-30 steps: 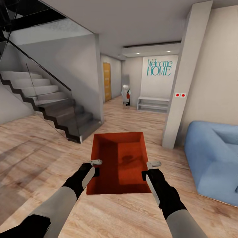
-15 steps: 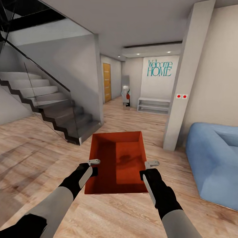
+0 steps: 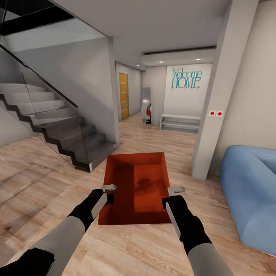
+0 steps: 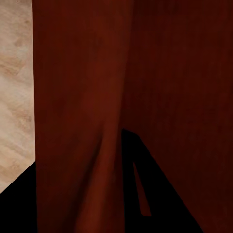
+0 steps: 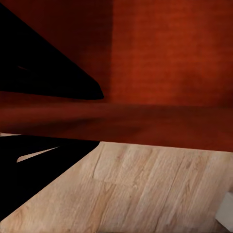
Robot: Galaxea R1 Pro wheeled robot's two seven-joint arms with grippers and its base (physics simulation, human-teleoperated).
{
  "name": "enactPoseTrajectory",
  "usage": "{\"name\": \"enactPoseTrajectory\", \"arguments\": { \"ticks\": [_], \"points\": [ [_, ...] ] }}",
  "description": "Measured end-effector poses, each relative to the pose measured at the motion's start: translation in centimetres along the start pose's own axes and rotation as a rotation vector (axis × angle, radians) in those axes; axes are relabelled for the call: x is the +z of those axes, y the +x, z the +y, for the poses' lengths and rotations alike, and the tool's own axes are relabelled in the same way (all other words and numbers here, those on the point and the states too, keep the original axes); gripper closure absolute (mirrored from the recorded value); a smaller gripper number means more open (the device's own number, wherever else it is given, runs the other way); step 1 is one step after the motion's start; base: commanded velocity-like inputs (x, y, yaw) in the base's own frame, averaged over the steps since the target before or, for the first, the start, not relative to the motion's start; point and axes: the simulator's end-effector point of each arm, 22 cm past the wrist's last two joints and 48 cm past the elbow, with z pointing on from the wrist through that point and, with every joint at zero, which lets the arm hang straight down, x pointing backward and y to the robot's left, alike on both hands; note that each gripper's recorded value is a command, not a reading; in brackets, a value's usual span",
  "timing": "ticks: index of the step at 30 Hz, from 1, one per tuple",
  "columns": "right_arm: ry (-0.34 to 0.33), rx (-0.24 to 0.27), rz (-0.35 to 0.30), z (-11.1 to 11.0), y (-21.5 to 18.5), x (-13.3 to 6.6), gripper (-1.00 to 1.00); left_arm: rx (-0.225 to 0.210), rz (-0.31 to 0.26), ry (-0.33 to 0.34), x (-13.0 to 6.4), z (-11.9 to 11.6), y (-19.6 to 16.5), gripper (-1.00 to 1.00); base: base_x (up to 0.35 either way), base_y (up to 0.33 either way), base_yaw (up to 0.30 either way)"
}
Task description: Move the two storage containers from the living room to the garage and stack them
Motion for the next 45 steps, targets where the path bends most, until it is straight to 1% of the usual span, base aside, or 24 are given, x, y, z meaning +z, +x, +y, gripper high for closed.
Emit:
{"name": "enactPoseTrajectory", "arguments": {
  "ticks": [5,6,7,10,19,24,41,45],
  "points": [
    [0.0,0.0,0.0,0.0,0.0,0.0,1.0,0.0,0.0,0.0,0.0,0.0,0.0,1.0,0.339,0.0,0.0],
    [-0.013,0.015,0.014,-0.07,0.38,0.15,1.0,0.016,0.011,-0.012,-0.28,-0.09,-0.09,1.0,0.339,0.0,0.0],
    [-0.014,0.015,0.007,-0.4,0.25,0.24,1.0,0.018,0.002,-0.012,-0.35,-0.43,-0.24,1.0,0.339,0.0,0.0],
    [-0.013,0.015,0.012,-0.06,0.31,0.12,1.0,0.015,0.009,-0.013,-0.32,-0.08,-0.18,1.0,0.339,0.0,0.0],
    [-0.013,0.015,0.01,-0.1,0.29,0.13,1.0,0.015,0.007,-0.012,-0.32,-0.12,-0.2,1.0,0.339,0.0,-0.017],
    [-0.012,0.015,0.01,-0.15,0.28,0.15,1.0,0.014,0.006,-0.012,-0.31,-0.16,-0.18,1.0,0.339,0.0,-0.211],
    [-0.012,0.014,0.009,-0.2,0.28,0.16,1.0,0.013,0.006,-0.011,-0.29,-0.21,-0.15,1.0,0.339,0.0,-0.282],
    [-0.012,0.014,0.009,-0.21,0.27,0.17,1.0,0.013,0.006,-0.011,-0.29,-0.23,-0.16,1.0,0.339,0.0,-0.113]
  ]
}}
